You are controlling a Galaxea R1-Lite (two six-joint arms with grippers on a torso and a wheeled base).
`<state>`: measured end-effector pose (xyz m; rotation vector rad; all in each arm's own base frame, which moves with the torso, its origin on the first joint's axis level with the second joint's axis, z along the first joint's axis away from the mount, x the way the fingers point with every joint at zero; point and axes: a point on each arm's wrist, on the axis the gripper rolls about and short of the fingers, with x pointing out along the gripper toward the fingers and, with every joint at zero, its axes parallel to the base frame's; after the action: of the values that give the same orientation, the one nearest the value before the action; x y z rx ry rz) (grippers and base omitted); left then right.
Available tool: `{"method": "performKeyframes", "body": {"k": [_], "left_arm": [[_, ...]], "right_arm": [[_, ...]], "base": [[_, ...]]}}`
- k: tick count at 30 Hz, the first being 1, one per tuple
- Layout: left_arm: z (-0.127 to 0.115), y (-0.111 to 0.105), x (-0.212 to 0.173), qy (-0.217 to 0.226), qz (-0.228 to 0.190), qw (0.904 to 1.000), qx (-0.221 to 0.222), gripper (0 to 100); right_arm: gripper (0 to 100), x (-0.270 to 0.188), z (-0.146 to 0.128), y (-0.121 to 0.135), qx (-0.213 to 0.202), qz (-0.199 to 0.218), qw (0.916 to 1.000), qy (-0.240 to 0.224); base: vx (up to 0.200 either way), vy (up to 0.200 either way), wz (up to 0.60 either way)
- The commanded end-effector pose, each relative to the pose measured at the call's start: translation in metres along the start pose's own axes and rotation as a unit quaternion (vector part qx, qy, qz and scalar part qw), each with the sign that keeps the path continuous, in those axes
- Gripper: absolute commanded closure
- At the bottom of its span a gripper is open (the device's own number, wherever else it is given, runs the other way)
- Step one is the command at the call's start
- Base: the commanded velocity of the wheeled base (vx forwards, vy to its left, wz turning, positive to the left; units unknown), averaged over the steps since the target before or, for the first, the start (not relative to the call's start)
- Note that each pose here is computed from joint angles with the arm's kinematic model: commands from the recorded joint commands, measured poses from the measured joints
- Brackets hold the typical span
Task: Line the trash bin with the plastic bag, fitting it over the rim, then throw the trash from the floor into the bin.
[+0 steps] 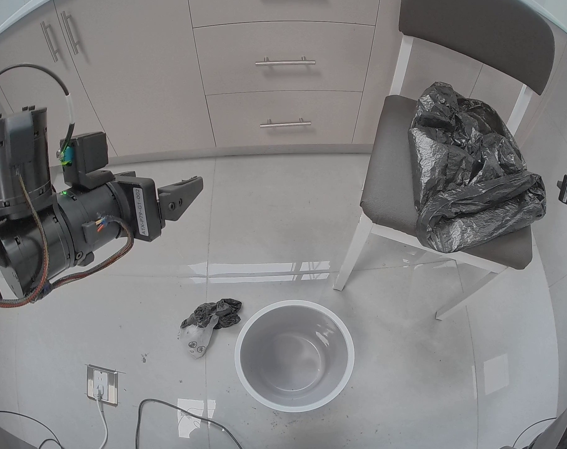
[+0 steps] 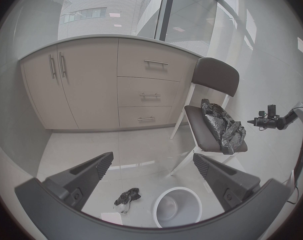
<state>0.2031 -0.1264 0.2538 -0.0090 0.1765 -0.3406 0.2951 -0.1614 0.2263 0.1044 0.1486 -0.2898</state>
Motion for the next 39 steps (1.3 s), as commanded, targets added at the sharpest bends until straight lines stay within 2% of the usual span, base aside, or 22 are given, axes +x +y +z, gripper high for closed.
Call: {"method": "performKeyframes", "body": {"k": [1,4,5,6,7,9,12,14,15,25,30,31,32,36,39], "left_arm": [[0.000,0.000,-0.001,-0.001,-0.001,1.0000,0.000,0],[0.000,0.000,-0.001,-0.001,-0.001,1.0000,-0.001,0],[0.000,0.000,-0.001,-0.001,-0.001,1.0000,-0.001,0],[0.000,0.000,-0.001,-0.001,-0.001,1.0000,-0.001,0],[0.001,0.000,-0.001,-0.002,-0.001,1.0000,0.000,0],[0.000,-0.001,0.000,0.000,-0.001,1.0000,0.000,0],[-0.001,-0.002,0.001,-0.001,-0.003,1.0000,0.000,0],[0.000,-0.002,0.001,-0.003,-0.003,1.0000,0.000,0],[0.000,-0.002,0.001,-0.006,-0.003,1.0000,-0.001,0],[-0.002,-0.002,0.000,-0.003,-0.004,1.0000,0.000,0],[-0.002,-0.001,-0.002,-0.005,-0.004,1.0000,-0.001,0],[-0.002,-0.001,-0.002,-0.006,-0.004,1.0000,-0.001,0],[-0.002,-0.001,-0.002,-0.006,-0.004,1.0000,-0.001,0],[-0.006,-0.001,-0.002,-0.001,-0.004,1.0000,0.001,0],[-0.009,-0.001,-0.002,-0.003,-0.004,1.0000,0.000,0]], "right_arm": [[100,0.017,-0.021,-0.004,0.029,0.008,0.9989,0.036],[100,0.025,-0.030,-0.005,0.052,0.008,0.9973,0.050],[100,0.029,-0.036,-0.007,0.081,0.008,0.9949,0.060],[100,0.030,-0.036,-0.007,0.083,0.008,0.9947,0.060],[100,0.033,-0.041,-0.007,0.112,0.014,0.9912,0.069],[100,0.035,-0.042,-0.008,0.137,0.024,0.9877,0.072],[100,0.035,-0.037,-0.007,0.179,0.039,0.9807,0.068],[100,0.035,-0.033,-0.007,0.189,0.040,0.9792,0.063],[100,0.034,-0.024,-0.006,0.204,0.041,0.9770,0.049],[100,-0.012,0.022,-0.005,0.201,0.043,0.9786,0.005],[100,-0.023,0.028,-0.004,0.193,0.049,0.9798,0.017],[0,-0.021,0.025,-0.005,0.189,0.047,0.9807,0.022],[0,-0.021,0.025,-0.005,0.189,0.047,0.9807,0.022],[0,-0.008,-0.003,-0.010,0.164,0.039,0.9833,0.068],[0,0.008,-0.019,-0.015,0.162,0.033,0.9821,0.090]], "base": [[0.000,0.000,0.00],[0.000,0.000,0.00],[0.000,0.000,0.00],[0.000,0.000,0.00],[0.000,0.000,0.00],[0.000,0.000,0.00],[0.000,0.000,0.00],[0.000,0.000,0.00],[0.000,0.000,0.00],[0.000,0.000,0.00],[0.000,0.000,0.00],[0.000,0.000,0.00],[0.000,0.000,0.00],[0.000,0.000,0.00],[0.000,0.000,0.00]]}}
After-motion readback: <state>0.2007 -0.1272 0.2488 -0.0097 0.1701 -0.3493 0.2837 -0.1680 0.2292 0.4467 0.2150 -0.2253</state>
